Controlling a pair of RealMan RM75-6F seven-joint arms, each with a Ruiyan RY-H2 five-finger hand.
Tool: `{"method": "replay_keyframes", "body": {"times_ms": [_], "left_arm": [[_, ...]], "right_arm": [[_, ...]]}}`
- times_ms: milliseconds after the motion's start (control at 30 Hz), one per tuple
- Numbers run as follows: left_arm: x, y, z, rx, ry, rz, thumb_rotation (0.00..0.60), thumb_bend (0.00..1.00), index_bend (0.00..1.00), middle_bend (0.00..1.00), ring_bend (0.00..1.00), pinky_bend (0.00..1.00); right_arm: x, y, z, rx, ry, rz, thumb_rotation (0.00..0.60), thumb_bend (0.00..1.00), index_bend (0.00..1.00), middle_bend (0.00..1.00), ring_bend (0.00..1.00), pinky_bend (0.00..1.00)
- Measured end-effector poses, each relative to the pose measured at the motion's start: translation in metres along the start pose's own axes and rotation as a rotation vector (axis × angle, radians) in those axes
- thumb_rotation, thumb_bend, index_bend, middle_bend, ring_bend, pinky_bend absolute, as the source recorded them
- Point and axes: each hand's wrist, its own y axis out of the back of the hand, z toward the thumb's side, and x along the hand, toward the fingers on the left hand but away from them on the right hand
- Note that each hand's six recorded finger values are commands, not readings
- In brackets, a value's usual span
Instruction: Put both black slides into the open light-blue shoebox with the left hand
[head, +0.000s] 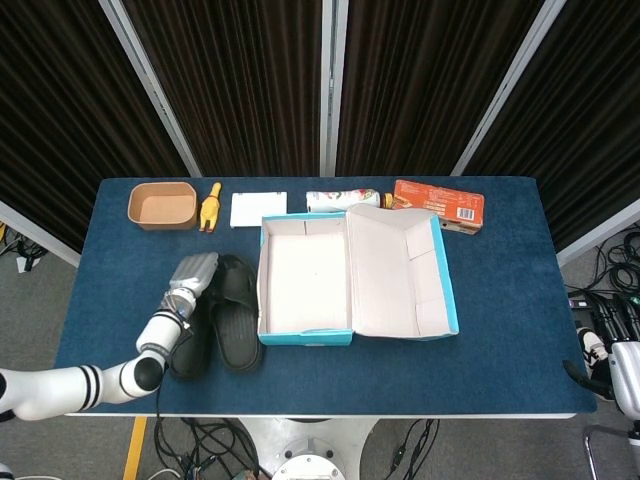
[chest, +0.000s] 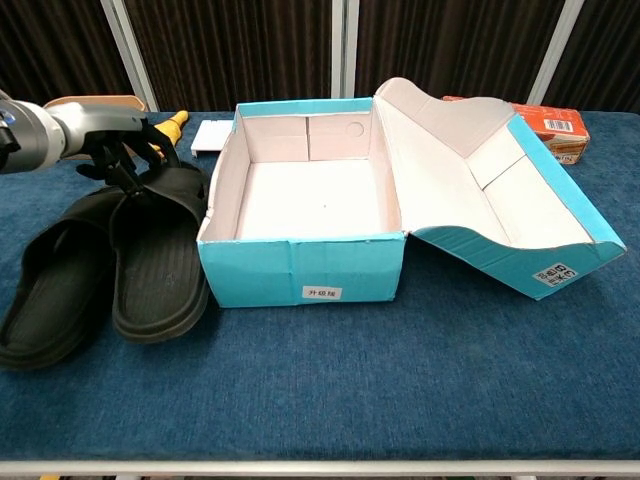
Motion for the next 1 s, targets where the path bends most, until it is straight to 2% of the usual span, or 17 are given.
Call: {"method": "replay_keyframes", "body": {"times_ms": [300,500,667,833,1000], "left_arm": [[-0.021,0.055,-0.02,-0.076,0.01,0.156,0.6,0.0,0.51,0.51,0.8,0.95],[-0.022,0.084,-0.012,-0.237,-0.055,0.228,0.6,0.0,0.51,0.51,0.77,0.94],[-0.008,0.096,0.012,-0.365,-0.165,0.239,0.6,0.0,0.51,0.51,0.75,0.92],[0.014,0.091,0.044,-0.492,-0.258,0.19,0.6,0.0,0.51,0.51,0.71,0.88],[0.038,0.083,0.075,-0.538,-0.32,0.159,0.6,0.0,0.51,0.51,0.69,0.87]], "right_arm": [[0.0,0.002,-0.001,0.004,0.004,-0.003,0.6,0.07,0.0,0.11,0.0,0.06],[-0.003,0.002,0.001,0.007,0.011,0.0,0.6,0.07,0.0,0.11,0.0,0.06],[-0.004,0.003,0.002,0.014,0.01,0.001,0.6,0.08,0.0,0.11,0.0,0.06],[-0.007,0.008,0.002,0.03,0.007,-0.002,0.6,0.08,0.0,0.11,0.0,0.06],[-0.01,0.009,0.004,0.038,0.0,0.005,0.6,0.09,0.0,0.11,0.0,0.06]]}}
